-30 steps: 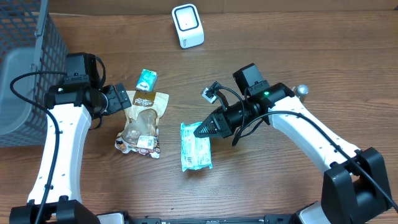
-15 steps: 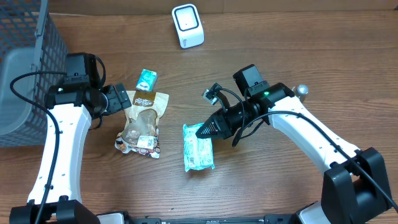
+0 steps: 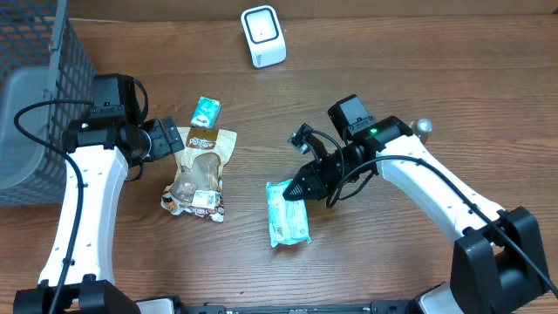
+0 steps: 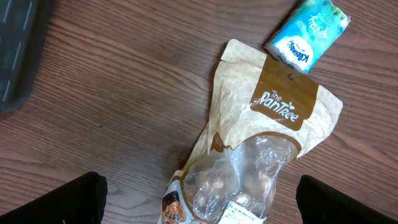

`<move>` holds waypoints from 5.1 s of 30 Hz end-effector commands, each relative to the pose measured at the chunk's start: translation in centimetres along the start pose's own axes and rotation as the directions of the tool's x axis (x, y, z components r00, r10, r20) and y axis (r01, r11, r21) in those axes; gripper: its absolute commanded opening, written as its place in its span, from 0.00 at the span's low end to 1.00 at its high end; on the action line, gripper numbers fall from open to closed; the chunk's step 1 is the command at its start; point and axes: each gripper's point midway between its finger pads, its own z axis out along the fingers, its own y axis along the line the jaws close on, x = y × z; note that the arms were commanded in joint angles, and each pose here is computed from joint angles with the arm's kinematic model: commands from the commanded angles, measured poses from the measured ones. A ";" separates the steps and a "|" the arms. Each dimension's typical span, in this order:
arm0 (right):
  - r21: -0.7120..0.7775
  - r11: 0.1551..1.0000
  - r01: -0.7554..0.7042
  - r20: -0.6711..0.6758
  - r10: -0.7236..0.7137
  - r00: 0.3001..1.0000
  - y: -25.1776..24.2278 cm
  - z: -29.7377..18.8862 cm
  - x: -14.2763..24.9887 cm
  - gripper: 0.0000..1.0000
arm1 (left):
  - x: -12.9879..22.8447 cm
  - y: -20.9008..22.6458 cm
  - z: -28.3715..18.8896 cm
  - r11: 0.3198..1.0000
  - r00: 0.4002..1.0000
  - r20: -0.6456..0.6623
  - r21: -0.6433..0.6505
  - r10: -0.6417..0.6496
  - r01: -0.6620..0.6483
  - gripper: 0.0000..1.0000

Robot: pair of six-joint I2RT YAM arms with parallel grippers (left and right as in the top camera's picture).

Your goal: Scan the item barcode

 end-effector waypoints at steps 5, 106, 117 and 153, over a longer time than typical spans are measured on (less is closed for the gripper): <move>0.178 0.984 0.030 -0.003 -0.030 1.000 -2.4 -1.0 0.1 0.04 | -0.3 0.1 0.1 1.000 1.000 0.004 -0.012 0.004 -0.004 0.99; 0.940 0.301 0.162 0.121 -0.737 0.665 -17.9 -1.6 -34.7 0.08 | -0.3 0.1 0.1 1.000 1.000 0.004 -0.012 0.004 -0.004 0.99; 0.970 0.233 0.064 0.142 -0.765 0.628 -17.4 -4.5 -36.0 0.04 | -0.3 0.1 0.1 1.000 1.000 0.004 -0.012 0.004 -0.004 1.00; 0.943 0.243 0.227 0.053 -0.784 0.618 -17.1 -2.1 -35.3 0.04 | -0.3 0.1 0.1 1.000 1.000 0.004 -0.012 0.004 -0.004 0.99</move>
